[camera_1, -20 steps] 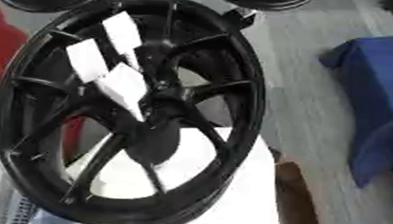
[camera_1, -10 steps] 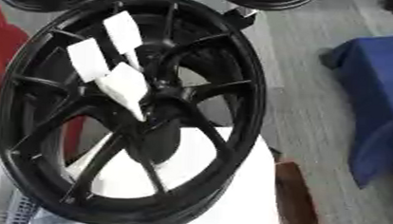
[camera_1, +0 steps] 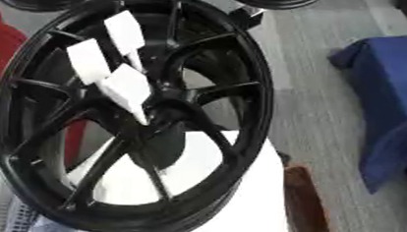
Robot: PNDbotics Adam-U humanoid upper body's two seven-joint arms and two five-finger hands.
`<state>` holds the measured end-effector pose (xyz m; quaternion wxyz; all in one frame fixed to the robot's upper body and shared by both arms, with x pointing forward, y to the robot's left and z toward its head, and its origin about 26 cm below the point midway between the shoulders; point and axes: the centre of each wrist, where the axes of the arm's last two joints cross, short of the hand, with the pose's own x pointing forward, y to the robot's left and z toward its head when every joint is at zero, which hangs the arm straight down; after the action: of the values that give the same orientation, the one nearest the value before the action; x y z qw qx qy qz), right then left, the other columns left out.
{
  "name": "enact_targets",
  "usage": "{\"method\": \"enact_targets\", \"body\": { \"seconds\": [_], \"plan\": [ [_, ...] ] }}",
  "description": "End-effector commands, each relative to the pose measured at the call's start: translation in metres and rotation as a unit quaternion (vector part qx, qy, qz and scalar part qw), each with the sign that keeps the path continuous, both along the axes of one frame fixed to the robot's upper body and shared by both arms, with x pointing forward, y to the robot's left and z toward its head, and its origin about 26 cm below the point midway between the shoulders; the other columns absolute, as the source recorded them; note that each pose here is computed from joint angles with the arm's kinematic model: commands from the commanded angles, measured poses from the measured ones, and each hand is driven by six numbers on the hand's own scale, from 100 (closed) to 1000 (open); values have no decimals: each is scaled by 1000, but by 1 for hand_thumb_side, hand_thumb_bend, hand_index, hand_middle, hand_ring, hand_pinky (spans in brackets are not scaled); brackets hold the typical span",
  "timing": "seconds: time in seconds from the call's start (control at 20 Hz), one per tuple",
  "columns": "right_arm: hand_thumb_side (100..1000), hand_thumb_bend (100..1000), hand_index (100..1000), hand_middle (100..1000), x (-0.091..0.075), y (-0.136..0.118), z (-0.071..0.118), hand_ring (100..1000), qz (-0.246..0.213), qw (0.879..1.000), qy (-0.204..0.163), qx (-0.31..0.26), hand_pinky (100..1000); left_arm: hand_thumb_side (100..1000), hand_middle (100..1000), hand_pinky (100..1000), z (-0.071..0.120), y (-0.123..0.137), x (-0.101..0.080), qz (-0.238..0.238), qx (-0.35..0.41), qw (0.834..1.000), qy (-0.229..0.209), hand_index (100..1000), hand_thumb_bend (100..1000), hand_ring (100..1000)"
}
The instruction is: Pull the pin out of the wheel hub.
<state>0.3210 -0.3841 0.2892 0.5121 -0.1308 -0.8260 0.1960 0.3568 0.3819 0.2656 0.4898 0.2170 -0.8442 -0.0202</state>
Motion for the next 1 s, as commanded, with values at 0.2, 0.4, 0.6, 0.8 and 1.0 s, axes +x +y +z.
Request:
{"method": "enact_targets", "body": {
  "seconds": [0.2, 0.4, 0.6, 0.8, 1.0],
  "plan": [
    [380, 121, 764, 698, -10, -3, 14, 708, -11, 999, -25, -24, 942, 663, 681, 767, 36, 16, -16, -13, 157, 988, -4, 763, 502, 774],
    [380, 121, 764, 698, -12, -3, 14, 708, -12, 999, -27, -23, 942, 663, 681, 767, 39, 19, -17, -19, 181, 983, 3, 763, 502, 774],
    [379, 122, 763, 696, -15, -3, 14, 707, -16, 999, -30, -33, 942, 666, 706, 788, 47, 7, -23, -46, 243, 969, -4, 797, 502, 782],
    [381, 123, 763, 696, -18, -5, 13, 707, -25, 999, -30, -38, 942, 665, 716, 799, 55, -7, -29, -76, 352, 933, 16, 810, 497, 785],
    [384, 124, 763, 696, -19, -6, 12, 708, -29, 998, -28, -43, 941, 687, 724, 808, 62, -5, -31, -87, 439, 893, 37, 820, 485, 785]
  ]
}}
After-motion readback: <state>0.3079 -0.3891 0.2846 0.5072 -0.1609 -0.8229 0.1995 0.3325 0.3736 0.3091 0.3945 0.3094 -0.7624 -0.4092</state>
